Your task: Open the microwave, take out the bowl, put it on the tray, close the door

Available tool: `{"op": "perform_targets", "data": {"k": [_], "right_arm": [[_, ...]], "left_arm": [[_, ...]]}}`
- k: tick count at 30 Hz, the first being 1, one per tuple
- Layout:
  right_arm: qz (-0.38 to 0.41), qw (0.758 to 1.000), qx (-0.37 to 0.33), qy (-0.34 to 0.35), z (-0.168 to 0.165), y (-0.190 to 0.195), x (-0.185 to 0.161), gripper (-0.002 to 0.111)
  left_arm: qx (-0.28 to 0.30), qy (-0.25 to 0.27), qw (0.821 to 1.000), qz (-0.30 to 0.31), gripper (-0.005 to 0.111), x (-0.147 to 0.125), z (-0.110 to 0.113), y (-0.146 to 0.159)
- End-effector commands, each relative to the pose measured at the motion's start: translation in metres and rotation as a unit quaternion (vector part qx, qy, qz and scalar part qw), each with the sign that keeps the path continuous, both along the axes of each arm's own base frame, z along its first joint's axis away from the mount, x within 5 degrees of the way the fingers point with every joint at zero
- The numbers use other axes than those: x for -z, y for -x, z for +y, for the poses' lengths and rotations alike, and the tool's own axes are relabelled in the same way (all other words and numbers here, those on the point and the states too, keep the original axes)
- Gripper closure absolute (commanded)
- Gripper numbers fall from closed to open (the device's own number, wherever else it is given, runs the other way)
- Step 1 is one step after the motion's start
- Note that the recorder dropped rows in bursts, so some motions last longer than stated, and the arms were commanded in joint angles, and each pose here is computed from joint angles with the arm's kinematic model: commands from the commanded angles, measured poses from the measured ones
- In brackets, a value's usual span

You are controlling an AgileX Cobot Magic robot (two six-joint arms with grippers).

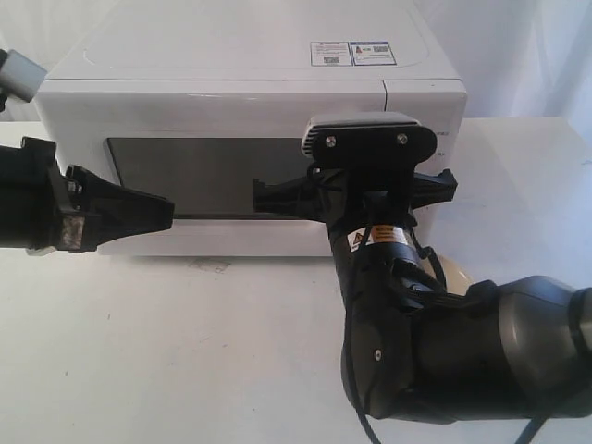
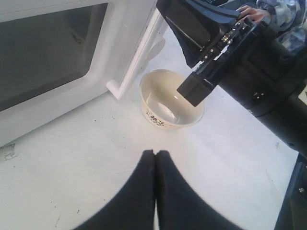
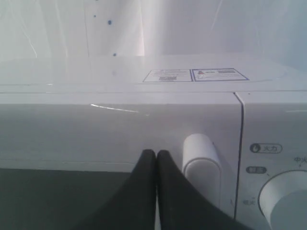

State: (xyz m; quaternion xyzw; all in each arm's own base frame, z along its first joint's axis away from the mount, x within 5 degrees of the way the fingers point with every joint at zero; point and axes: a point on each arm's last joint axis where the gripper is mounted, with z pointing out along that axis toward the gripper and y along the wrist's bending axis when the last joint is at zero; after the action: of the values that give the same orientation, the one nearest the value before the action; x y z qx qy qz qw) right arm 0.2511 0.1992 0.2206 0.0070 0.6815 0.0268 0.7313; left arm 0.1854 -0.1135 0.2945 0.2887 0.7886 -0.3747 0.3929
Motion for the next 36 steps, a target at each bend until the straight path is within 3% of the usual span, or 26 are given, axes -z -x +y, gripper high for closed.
{"op": "perform_targets", "data": {"k": [1,13,16,20,26,31,36], "right_arm": [[0.0,1.0,0.005,0.007,-0.002,0.001,0.001,0.108],[0.0,1.0,0.005,0.007,-0.002,0.001,0.001,0.108],[0.0,1.0,0.006,0.006,-0.002,0.001,0.001,0.108],[0.0,1.0,0.006,0.006,-0.002,0.001,0.001,0.108],[0.0,1.0,0.006,0.006,-0.002,0.001,0.001,0.108],[0.0,1.0,0.006,0.006,-0.002,0.001,0.001,0.108],[0.0,1.0,0.006,0.006,-0.002,0.001,0.001,0.108]], "left_arm": [[0.009,0.01,1.0,0.004,0.107,0.0,-0.002,0.004],[0.007,0.01,1.0,0.004,0.107,0.0,-0.002,0.004],[0.002,0.015,1.0,-0.021,0.107,-0.01,0.001,0.011],[0.02,-0.014,0.994,-0.106,0.107,-0.032,0.011,0.042],[0.045,-0.022,0.984,-0.171,0.107,-0.042,0.024,0.096],[-0.015,-0.011,0.974,-0.225,0.107,-0.033,0.04,0.13],[-0.079,0.019,0.967,-0.241,0.107,-0.02,0.049,0.155]]}}
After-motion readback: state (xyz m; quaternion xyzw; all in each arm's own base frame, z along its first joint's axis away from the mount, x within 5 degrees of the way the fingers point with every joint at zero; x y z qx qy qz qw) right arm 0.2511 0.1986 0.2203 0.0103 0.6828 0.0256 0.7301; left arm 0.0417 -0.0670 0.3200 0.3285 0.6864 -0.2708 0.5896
